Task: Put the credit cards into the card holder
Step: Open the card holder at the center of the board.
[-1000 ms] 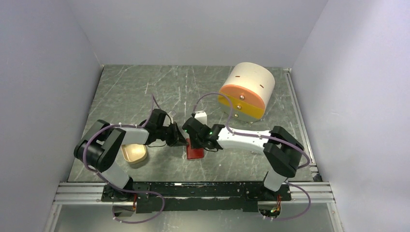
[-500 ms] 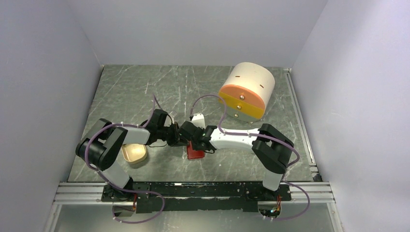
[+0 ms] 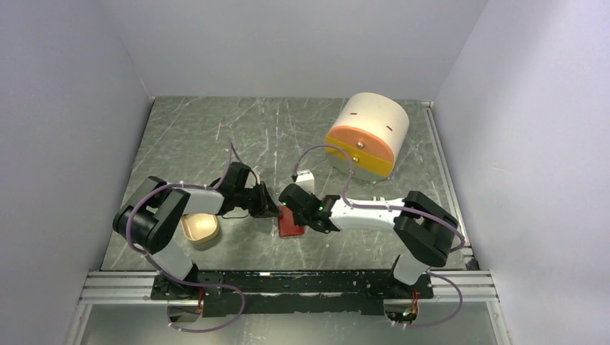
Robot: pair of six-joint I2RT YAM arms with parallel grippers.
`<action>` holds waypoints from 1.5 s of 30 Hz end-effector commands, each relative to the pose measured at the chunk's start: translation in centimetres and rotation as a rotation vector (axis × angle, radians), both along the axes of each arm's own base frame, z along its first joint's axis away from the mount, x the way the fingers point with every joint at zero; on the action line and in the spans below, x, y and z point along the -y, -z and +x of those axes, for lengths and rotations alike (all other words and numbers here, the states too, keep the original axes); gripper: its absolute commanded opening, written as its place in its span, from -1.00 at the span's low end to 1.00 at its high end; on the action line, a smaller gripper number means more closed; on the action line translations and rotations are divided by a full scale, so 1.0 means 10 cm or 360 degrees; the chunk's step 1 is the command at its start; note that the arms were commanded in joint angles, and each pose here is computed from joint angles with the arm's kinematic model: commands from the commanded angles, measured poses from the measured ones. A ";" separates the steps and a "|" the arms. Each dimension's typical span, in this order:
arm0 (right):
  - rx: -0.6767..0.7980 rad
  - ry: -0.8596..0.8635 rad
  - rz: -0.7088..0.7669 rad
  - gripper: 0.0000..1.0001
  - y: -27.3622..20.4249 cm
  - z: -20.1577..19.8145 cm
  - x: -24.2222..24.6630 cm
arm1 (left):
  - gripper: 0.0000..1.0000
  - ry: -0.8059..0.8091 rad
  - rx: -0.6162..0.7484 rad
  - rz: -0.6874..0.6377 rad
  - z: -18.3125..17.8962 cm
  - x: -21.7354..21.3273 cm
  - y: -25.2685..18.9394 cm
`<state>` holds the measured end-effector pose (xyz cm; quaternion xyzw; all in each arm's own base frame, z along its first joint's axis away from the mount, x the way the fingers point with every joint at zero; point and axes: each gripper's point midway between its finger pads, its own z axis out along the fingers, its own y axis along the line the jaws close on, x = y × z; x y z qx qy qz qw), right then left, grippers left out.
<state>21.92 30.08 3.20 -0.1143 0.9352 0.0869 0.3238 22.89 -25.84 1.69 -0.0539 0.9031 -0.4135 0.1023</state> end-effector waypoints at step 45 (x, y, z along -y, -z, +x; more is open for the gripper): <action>-0.0009 -0.0250 0.1093 -1.00 -1.16 0.01 -0.24 | 0.10 -0.0126 0.0336 0.0233 -0.01 -0.40 -0.89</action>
